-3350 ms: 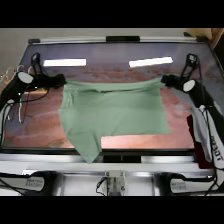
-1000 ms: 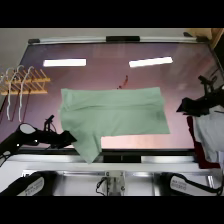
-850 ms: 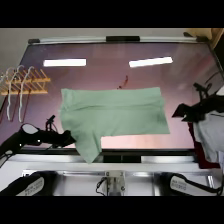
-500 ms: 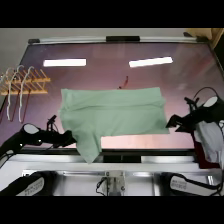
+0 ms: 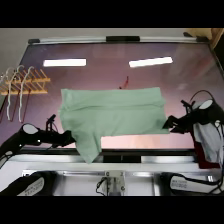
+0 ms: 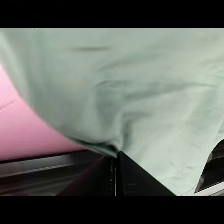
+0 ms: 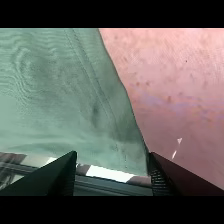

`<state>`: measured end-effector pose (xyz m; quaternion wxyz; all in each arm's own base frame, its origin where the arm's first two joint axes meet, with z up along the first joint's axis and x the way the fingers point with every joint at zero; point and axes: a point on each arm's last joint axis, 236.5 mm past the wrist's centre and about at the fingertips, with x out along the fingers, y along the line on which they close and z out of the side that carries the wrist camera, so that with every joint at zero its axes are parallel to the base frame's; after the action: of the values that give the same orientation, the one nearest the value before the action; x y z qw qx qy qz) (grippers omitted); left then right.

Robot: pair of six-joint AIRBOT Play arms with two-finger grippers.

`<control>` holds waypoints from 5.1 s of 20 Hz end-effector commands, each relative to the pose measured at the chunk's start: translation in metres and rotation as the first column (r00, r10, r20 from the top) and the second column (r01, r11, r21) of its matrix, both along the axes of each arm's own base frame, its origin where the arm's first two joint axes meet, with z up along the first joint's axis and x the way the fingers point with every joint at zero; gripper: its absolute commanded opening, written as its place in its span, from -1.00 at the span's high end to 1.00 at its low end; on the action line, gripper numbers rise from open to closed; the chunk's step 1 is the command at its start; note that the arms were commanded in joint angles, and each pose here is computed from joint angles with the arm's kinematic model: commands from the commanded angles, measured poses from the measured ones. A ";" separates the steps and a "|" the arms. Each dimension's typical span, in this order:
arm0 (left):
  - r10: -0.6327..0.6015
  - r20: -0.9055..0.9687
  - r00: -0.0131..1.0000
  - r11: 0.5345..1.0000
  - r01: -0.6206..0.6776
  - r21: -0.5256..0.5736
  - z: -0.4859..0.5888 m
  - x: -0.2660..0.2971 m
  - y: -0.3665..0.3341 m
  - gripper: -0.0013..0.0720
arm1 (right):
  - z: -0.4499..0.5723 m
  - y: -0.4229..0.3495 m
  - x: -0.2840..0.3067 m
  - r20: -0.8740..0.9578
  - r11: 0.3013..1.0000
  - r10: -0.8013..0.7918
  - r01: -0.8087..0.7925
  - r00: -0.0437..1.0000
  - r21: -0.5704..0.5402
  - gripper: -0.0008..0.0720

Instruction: Fold the shirts.

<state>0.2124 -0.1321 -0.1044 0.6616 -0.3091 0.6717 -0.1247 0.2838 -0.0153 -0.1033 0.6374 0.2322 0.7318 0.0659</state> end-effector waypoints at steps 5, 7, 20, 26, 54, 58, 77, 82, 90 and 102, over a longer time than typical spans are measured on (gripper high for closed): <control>0.006 0.009 1.000 1.000 -0.006 0.002 0.000 0.003 0.000 0.88 | 0.001 0.010 0.001 -0.005 0.999 -0.030 0.030 1.000 0.044 -0.56; 0.009 0.013 1.000 1.000 -0.009 0.004 0.000 0.004 0.001 0.88 | -0.004 0.015 -0.007 -0.028 0.998 -0.035 0.037 0.999 0.056 -0.53; -0.116 0.421 0.900 0.993 0.100 0.059 0.118 0.130 0.021 0.89 | 0.068 0.013 0.119 0.423 0.993 0.062 -0.015 0.904 -0.115 0.79; -0.079 0.456 0.886 0.997 0.062 0.053 0.134 0.232 0.038 0.89 | 0.062 0.018 0.208 0.497 0.967 0.109 0.022 0.861 -0.252 0.79; -0.104 0.412 0.905 0.977 0.171 -0.129 0.150 0.270 -0.047 0.08 | 0.017 0.056 0.211 0.353 0.998 0.026 -0.043 0.935 0.041 0.77; -0.192 0.398 0.897 0.956 0.263 -0.130 0.132 0.243 -0.136 0.88 | 0.107 0.057 0.214 0.514 0.997 0.071 -0.079 0.855 -0.006 0.78; -0.074 0.362 0.929 0.883 0.230 -0.408 0.103 0.206 -0.327 0.89 | 0.323 0.124 0.093 0.725 0.976 0.163 -0.218 0.669 -0.018 0.78; -0.178 0.488 0.854 0.960 0.261 -0.106 0.160 0.244 -0.192 0.89 | 0.296 0.218 0.131 0.771 0.944 0.210 -0.331 0.601 0.001 0.78; 0.053 0.607 0.793 0.963 -0.202 0.180 0.273 0.258 0.100 0.88 | 0.167 0.365 0.143 0.704 0.885 0.305 -0.464 0.641 0.040 0.78; 0.044 0.701 0.712 0.945 -0.257 0.201 0.333 0.222 0.124 0.88 | 0.131 0.319 0.181 0.609 0.951 0.159 -0.287 0.777 0.118 -0.69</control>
<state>0.4375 -0.0082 0.2280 0.9056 -0.2087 0.3616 -0.0746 0.4612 0.3576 0.0275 0.7906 0.2054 0.4790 0.3215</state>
